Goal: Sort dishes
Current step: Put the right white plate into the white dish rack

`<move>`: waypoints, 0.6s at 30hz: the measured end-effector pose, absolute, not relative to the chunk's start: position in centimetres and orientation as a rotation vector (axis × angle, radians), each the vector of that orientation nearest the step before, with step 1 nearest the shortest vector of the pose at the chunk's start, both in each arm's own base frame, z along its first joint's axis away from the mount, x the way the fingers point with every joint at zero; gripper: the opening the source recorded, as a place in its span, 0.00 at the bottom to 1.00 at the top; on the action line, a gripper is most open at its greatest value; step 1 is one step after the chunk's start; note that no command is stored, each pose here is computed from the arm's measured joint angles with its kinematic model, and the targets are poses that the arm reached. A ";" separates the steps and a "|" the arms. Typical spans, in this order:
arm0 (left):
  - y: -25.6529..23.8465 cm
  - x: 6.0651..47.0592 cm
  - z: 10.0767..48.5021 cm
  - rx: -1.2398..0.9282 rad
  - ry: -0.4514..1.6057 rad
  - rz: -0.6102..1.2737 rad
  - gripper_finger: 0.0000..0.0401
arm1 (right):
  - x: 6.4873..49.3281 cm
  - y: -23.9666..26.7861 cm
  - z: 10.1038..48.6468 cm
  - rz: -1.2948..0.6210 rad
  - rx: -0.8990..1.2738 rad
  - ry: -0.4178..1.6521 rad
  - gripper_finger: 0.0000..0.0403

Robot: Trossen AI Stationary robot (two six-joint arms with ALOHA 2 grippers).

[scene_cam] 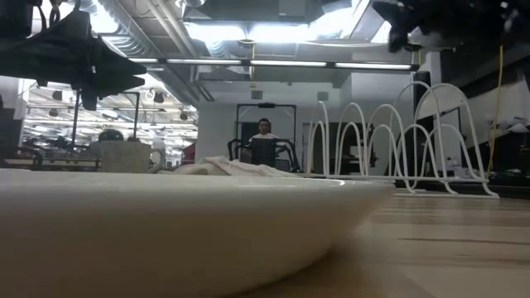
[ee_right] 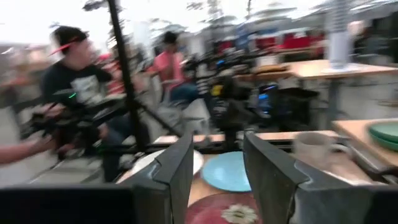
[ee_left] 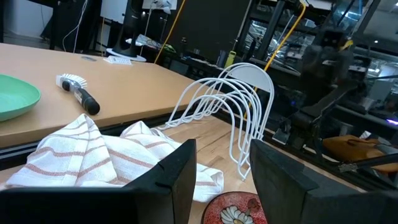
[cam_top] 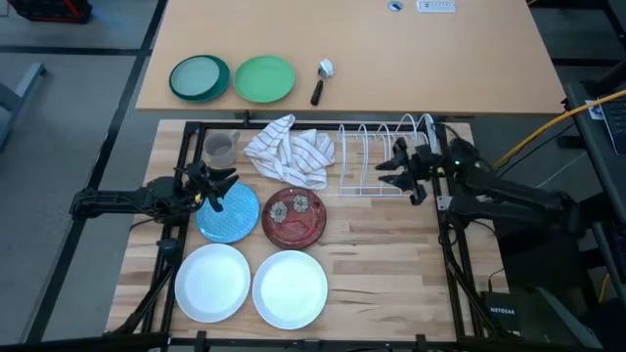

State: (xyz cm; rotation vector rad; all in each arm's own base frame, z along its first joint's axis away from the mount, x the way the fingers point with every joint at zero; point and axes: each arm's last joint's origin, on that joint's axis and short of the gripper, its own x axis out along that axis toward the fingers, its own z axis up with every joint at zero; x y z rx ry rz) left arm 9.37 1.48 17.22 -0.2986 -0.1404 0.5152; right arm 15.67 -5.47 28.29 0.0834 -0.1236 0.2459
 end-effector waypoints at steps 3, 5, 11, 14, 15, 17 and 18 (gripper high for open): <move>1.5 9.4 17.2 -0.299 -0.140 0.515 0.35 | 17.8 -4.7 29.3 0.343 0.074 -0.099 0.36; 1.5 9.4 17.2 -0.299 -0.141 0.515 0.35 | 19.3 -4.1 29.5 0.403 0.093 -0.064 0.36; 1.5 9.4 17.2 -0.299 -0.140 0.515 0.35 | 23.4 -1.9 28.4 0.531 0.175 0.103 0.36; 1.5 9.4 17.2 -0.299 -0.140 0.515 0.35 | 25.1 -0.5 27.0 0.528 0.220 0.210 0.36; 1.5 9.4 17.2 -0.299 -0.140 0.515 0.35 | 25.7 0.0 26.4 0.519 0.243 0.246 0.36; 1.5 9.4 17.2 -0.299 -0.140 0.515 0.35 | 26.7 0.8 25.4 0.503 0.279 0.303 0.36; 1.5 9.4 17.2 -0.299 -0.140 0.515 0.35 | 27.1 1.3 24.8 0.499 0.303 0.336 0.36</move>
